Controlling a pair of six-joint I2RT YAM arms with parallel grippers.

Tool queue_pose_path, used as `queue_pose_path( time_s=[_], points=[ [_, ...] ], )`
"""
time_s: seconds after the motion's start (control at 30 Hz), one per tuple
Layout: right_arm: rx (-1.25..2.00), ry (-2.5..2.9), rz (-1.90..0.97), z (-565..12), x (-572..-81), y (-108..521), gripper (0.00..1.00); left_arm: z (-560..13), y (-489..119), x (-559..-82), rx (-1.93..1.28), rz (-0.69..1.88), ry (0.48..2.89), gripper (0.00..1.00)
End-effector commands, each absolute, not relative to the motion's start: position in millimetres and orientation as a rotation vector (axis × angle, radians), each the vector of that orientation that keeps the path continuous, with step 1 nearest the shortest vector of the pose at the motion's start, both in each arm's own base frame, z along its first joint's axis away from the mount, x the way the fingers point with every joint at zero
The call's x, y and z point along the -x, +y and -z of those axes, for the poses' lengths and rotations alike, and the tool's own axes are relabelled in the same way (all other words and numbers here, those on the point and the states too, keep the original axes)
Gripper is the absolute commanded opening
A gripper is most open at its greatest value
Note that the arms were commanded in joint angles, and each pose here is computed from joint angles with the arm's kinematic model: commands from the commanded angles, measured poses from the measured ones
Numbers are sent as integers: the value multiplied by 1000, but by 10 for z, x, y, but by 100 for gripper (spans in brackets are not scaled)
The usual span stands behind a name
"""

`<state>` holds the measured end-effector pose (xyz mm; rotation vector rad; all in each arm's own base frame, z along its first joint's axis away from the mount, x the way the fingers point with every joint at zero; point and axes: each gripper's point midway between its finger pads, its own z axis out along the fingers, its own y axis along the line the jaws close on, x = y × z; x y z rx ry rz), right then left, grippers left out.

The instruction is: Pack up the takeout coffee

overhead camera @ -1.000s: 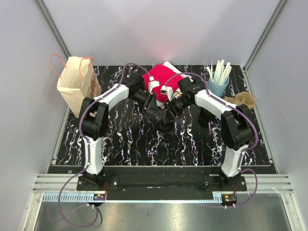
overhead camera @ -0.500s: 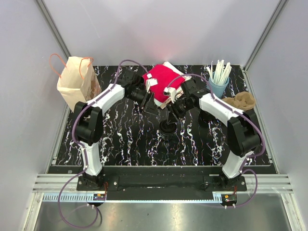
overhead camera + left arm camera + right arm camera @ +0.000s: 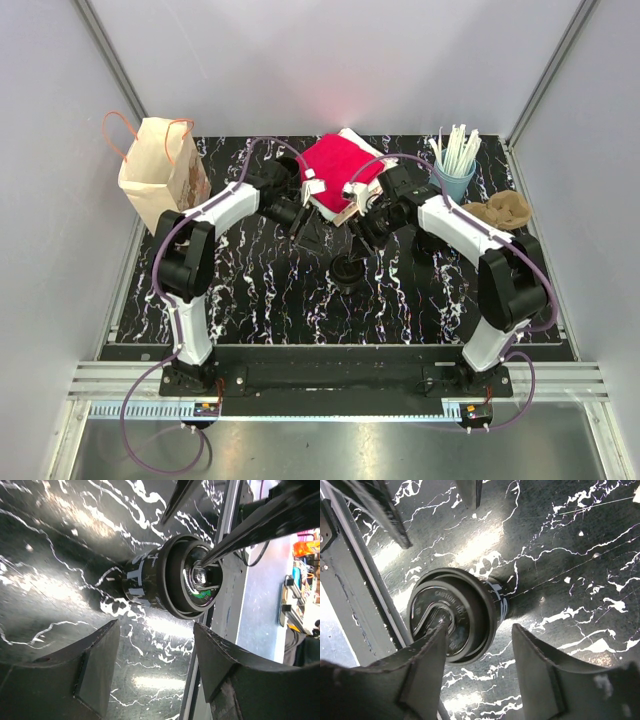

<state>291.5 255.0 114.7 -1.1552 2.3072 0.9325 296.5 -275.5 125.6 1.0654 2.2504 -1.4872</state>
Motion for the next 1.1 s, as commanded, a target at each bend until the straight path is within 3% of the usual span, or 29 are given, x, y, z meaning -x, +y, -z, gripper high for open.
queue_pose_path(
  time_s=[0.0,0.3,0.33,0.4,0.47,0.57,0.83,1.07],
  points=[
    [1171,2234,-918,-1435,-2886,2575,62,-1379,-2743,-2839,-1131,1500,2168,64],
    [1292,2108,-820,-1799,-2884,2498,77,-1607,-2699,-2745,-1196,1490,2101,65],
    [1323,2080,-811,-1836,-2871,2493,85,-1656,-2682,-2718,-1202,1486,2106,66],
    [1344,2050,-803,-1922,-2838,2473,93,-1734,-2673,-2724,-1225,1463,2084,72],
    [1375,2012,-794,-1997,-2819,2469,100,-1820,-2652,-2703,-1240,1440,2068,86],
    [1404,1980,-776,-2112,-2781,2436,100,-1963,-2631,-2692,-1261,1402,2037,99],
    [1594,1866,-604,-2212,-2603,2320,100,-2535,-2443,-2757,-1247,1222,1926,99],
    [1716,1809,-569,-2080,-2419,2351,99,-2769,-1898,-2912,-1048,1132,1948,99]
  ],
)
